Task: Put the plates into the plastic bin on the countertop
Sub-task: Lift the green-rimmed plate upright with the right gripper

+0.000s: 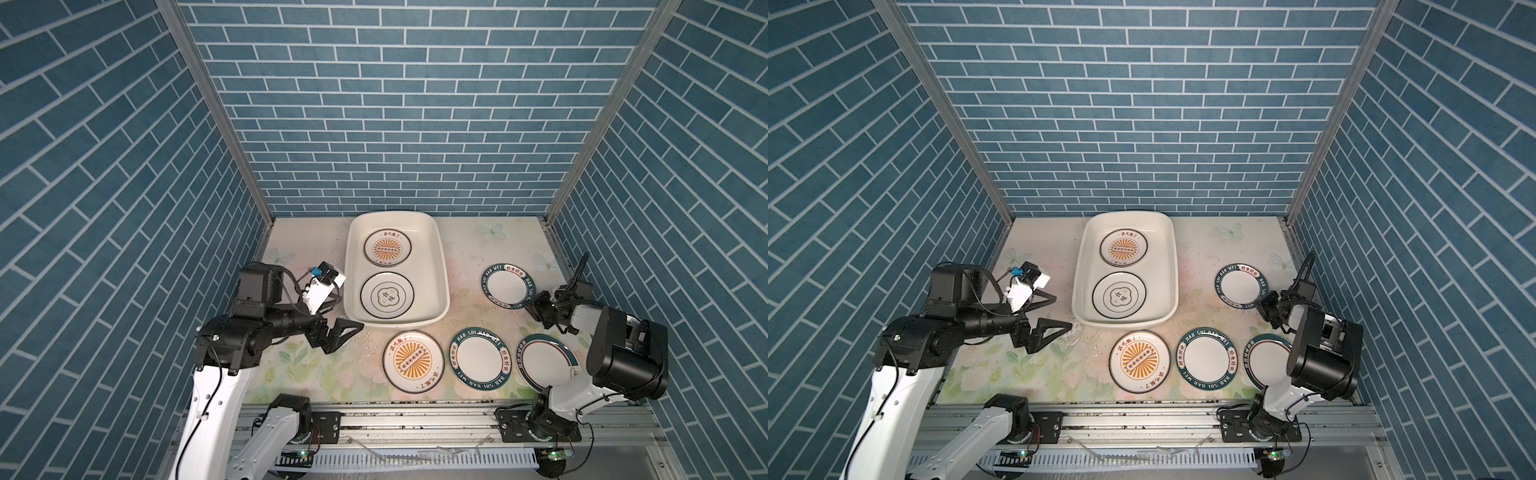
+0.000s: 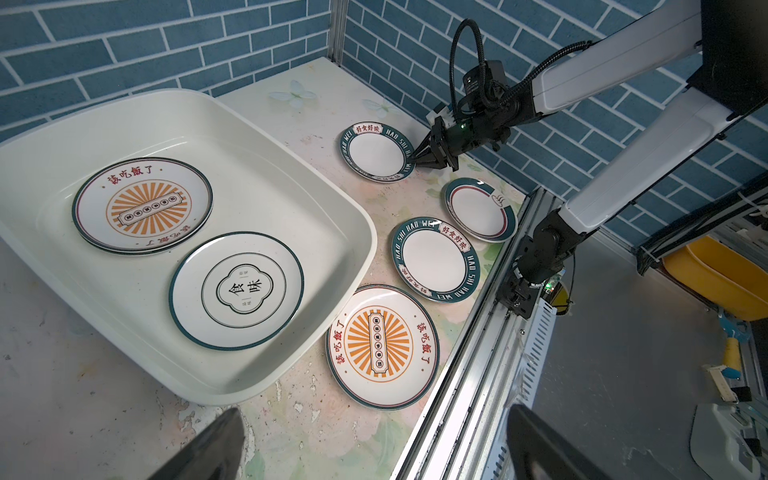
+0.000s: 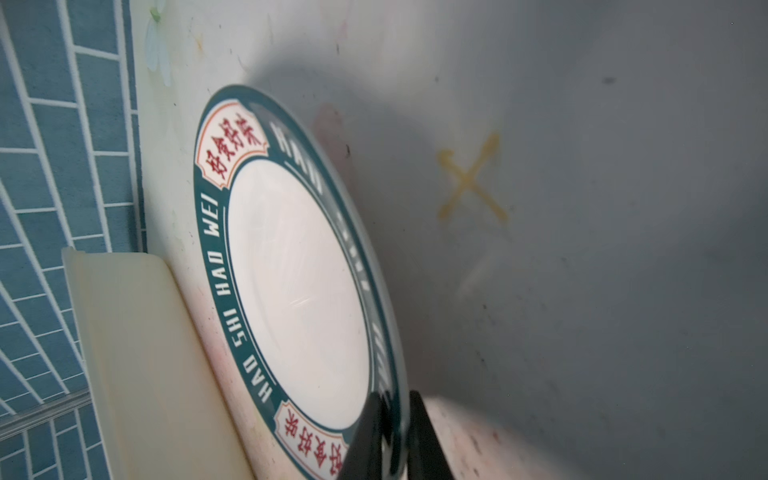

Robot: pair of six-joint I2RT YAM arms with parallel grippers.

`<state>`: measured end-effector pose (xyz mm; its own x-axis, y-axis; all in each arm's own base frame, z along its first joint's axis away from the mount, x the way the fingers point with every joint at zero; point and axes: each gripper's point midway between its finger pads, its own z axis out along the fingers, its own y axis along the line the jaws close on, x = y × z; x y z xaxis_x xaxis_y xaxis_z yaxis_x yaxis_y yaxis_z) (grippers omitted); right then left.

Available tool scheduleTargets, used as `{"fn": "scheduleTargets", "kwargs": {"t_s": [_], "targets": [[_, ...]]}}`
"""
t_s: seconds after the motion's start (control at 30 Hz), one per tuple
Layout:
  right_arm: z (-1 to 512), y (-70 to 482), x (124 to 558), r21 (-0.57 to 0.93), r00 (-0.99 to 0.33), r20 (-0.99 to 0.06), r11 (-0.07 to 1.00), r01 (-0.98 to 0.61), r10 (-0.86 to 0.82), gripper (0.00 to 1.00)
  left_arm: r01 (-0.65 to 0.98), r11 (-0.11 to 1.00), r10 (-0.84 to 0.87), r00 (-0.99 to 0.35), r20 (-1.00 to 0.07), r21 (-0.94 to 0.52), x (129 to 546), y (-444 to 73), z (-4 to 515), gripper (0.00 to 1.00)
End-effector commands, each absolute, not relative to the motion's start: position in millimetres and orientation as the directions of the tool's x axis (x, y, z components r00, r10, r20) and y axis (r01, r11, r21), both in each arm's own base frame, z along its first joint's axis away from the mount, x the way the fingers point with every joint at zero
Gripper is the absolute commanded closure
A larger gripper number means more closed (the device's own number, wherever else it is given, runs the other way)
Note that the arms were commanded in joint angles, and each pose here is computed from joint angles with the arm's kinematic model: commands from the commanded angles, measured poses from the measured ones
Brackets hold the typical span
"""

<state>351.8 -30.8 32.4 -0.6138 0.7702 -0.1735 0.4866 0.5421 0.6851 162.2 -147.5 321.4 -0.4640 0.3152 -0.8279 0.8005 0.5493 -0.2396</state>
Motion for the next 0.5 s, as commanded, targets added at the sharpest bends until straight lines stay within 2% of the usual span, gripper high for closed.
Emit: {"fn": "scheduleTargets", "kwargs": {"t_s": [0.0, 0.27, 0.4, 0.47], "targets": [[33, -26, 352, 0.701, -0.619, -0.158, 0.529, 0.478, 0.769, 0.89, 0.81, 0.549, 0.311, -0.429, -0.848, -0.209, 162, -147, 332, 0.0], [47, -24, 359, 0.737, -0.604, -0.167, 0.506, 0.448, 0.779, 0.92, 0.81, 0.549, 0.311, -0.428, -0.848, -0.207, 160, -146, 332, 0.0], [59, -22, 365, 0.766, -0.601, -0.168, 0.488, 0.42, 0.781, 0.99, 0.81, 0.547, 0.309, -0.429, -0.849, -0.211, 160, -147, 332, 0.0], [64, -20, 368, 0.777, -0.602, -0.168, 0.481, 0.407, 0.781, 0.99, 0.812, 0.544, 0.308, -0.43, -0.848, -0.214, 159, -147, 332, 0.0]]}}
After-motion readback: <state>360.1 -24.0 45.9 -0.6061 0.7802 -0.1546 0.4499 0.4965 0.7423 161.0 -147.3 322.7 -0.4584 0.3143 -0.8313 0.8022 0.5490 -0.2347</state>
